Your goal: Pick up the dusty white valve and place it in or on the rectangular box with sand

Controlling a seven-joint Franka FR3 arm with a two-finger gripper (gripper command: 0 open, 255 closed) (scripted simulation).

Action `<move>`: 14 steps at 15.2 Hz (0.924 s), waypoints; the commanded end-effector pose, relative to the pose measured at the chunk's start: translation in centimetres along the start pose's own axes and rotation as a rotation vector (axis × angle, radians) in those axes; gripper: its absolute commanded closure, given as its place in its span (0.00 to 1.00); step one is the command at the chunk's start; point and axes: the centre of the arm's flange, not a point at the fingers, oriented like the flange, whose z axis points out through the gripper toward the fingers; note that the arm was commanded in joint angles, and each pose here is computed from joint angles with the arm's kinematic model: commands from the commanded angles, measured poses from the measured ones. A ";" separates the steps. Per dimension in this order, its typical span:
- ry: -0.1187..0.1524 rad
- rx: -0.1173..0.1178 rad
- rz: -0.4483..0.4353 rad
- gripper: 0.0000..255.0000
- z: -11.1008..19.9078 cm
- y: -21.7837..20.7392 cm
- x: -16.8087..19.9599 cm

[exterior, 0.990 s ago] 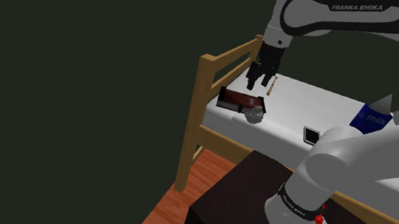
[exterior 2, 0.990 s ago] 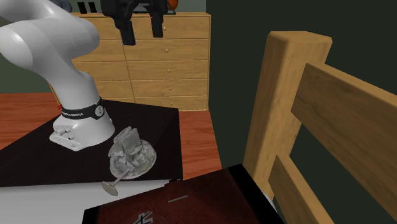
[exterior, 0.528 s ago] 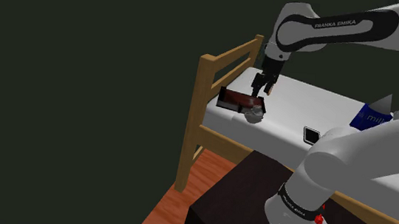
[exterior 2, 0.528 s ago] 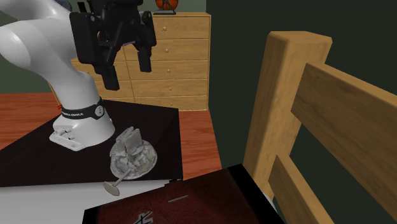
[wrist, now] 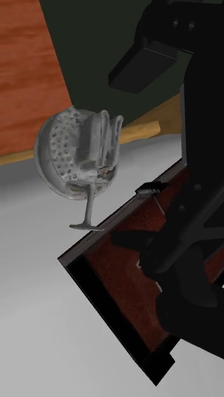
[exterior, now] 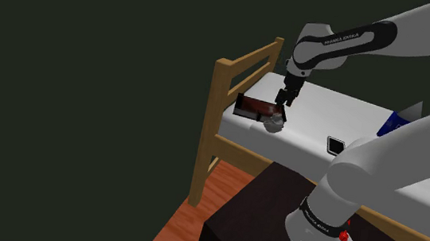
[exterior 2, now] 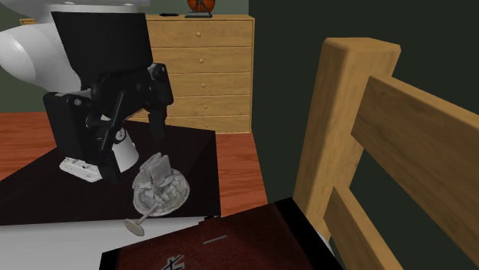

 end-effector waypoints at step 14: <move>0.000 -0.001 -0.002 1.00 3.1 0.2 -0.2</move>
